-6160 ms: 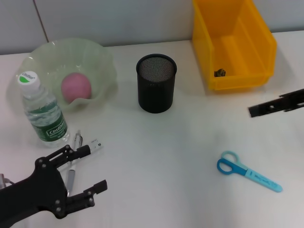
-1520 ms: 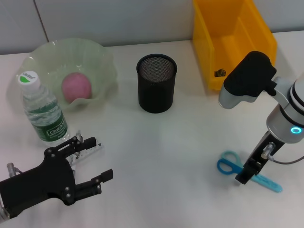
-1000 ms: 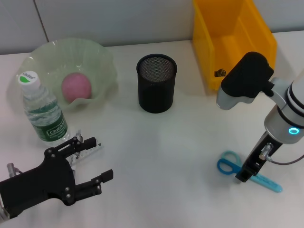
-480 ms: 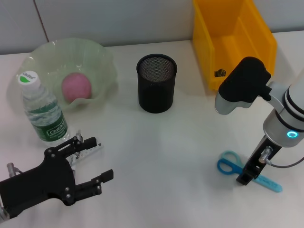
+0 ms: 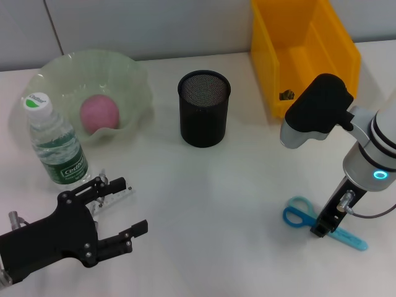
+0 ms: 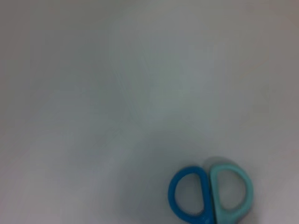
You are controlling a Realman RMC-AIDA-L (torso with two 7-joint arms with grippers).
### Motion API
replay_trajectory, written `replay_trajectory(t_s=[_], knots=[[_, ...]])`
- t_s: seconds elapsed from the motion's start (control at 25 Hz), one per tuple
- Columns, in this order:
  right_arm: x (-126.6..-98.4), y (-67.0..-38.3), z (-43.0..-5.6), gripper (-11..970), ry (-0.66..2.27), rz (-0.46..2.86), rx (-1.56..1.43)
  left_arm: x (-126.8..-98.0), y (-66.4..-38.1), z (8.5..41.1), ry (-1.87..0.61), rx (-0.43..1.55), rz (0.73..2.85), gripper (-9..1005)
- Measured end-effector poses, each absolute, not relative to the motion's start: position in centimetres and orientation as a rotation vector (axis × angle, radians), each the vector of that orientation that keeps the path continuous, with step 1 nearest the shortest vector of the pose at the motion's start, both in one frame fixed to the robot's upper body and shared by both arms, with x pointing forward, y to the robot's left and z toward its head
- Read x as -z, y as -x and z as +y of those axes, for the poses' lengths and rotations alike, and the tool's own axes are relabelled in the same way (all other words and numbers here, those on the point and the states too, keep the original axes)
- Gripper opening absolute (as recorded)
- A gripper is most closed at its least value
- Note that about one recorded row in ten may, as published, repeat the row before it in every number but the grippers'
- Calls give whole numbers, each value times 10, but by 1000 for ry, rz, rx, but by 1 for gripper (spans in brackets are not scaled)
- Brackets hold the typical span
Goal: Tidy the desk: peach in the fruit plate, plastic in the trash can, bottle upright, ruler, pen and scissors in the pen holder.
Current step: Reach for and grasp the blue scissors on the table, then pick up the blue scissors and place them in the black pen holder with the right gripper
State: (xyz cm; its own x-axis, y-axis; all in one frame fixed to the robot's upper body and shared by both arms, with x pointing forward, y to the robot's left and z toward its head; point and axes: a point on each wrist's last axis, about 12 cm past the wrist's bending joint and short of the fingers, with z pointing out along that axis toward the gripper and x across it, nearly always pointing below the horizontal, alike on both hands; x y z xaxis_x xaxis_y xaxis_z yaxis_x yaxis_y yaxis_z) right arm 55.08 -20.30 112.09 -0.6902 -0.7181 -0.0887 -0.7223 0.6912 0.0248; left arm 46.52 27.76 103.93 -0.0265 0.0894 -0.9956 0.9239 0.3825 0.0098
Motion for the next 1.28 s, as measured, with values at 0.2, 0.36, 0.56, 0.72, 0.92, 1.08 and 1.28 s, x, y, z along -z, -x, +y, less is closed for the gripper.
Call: replay_trajectory(t_s=[0.2,0.36,0.56,0.72,0.92,1.08,1.28], knots=[[-1119,-552,-203,376,1203,2832,-87,-1039,-465,278,-974,876,1444,815],[-1119,-553,-203,358,1203,2834,-89,-1039,-465,278,-974,876,1445,815],[-1122,-553,-202,279,1193,2823,-102,-1039,-465,278,-975,876,1445,814],[-1128,-553,-201,233,1185,2793,-103,-1039,-465,278,-975,876,1445,814],[-1145,-553,-202,234,1138,2731,-117,-1039,-465,278,-974,877,1444,815],[-1177,-554,-207,234,1033,2573,-202,-1039,-464,278,-970,878,1440,815],[-1212,-558,-214,248,909,2306,-262,-1040,-464,278,-966,879,1436,815]])
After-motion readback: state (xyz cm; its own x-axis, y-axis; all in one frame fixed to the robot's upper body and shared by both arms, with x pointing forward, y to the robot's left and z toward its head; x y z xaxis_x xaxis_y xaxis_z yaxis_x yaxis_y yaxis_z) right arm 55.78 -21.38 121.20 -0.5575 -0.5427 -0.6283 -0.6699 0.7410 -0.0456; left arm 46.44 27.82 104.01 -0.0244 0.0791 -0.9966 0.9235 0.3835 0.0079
